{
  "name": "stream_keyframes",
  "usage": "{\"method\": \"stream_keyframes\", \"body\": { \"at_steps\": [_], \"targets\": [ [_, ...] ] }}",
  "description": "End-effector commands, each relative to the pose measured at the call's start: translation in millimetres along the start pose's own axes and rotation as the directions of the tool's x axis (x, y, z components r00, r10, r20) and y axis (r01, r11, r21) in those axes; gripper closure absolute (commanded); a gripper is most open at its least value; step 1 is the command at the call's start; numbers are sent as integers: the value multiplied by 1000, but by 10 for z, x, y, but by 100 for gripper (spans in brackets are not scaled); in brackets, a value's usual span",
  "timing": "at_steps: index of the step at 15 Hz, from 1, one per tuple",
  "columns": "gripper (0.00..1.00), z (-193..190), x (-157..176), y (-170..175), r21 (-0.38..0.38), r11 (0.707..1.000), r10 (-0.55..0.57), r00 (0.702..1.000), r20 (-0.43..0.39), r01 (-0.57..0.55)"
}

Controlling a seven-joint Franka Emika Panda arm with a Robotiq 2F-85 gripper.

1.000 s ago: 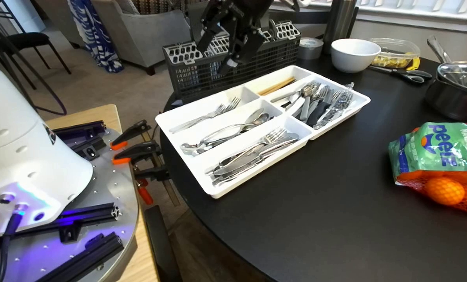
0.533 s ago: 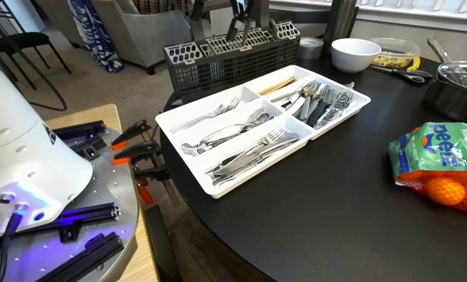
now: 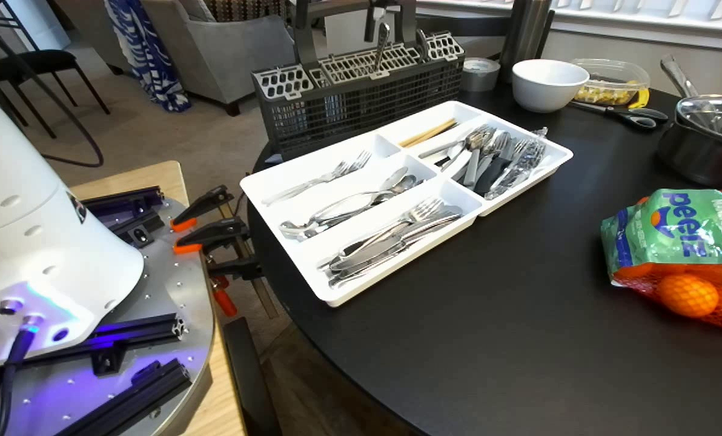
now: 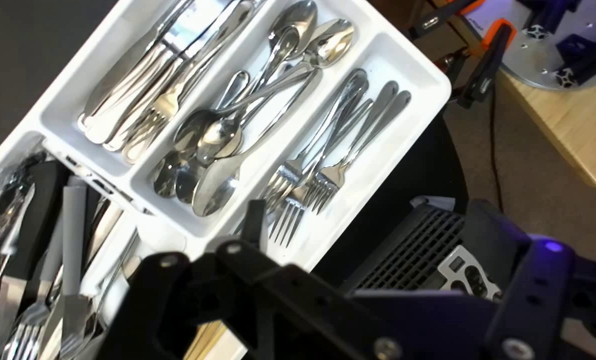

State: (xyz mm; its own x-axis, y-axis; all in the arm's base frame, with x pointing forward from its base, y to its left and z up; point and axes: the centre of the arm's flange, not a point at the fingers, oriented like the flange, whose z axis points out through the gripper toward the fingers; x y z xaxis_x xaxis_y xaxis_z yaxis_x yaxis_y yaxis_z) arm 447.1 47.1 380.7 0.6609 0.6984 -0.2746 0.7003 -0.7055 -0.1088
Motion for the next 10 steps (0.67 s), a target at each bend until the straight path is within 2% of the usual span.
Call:
{"method": "stream_keyframes", "body": {
  "at_steps": [1, 5, 8, 9, 10],
  "targets": [
    [0, -63, 130, -201, -144, 981, -127, 992, 3, 126],
    [0, -177, 313, -331, -295, 930, -243, 969, -47, 219],
    [0, -283, 374, -356, -387, 884, -333, 935, -125, 263],
    [0, -286, 498, -314, -328, 918, -263, 961, -90, 220],
    [0, -313, 506, -316, -350, 908, -282, 953, -109, 229]
  ]
}}
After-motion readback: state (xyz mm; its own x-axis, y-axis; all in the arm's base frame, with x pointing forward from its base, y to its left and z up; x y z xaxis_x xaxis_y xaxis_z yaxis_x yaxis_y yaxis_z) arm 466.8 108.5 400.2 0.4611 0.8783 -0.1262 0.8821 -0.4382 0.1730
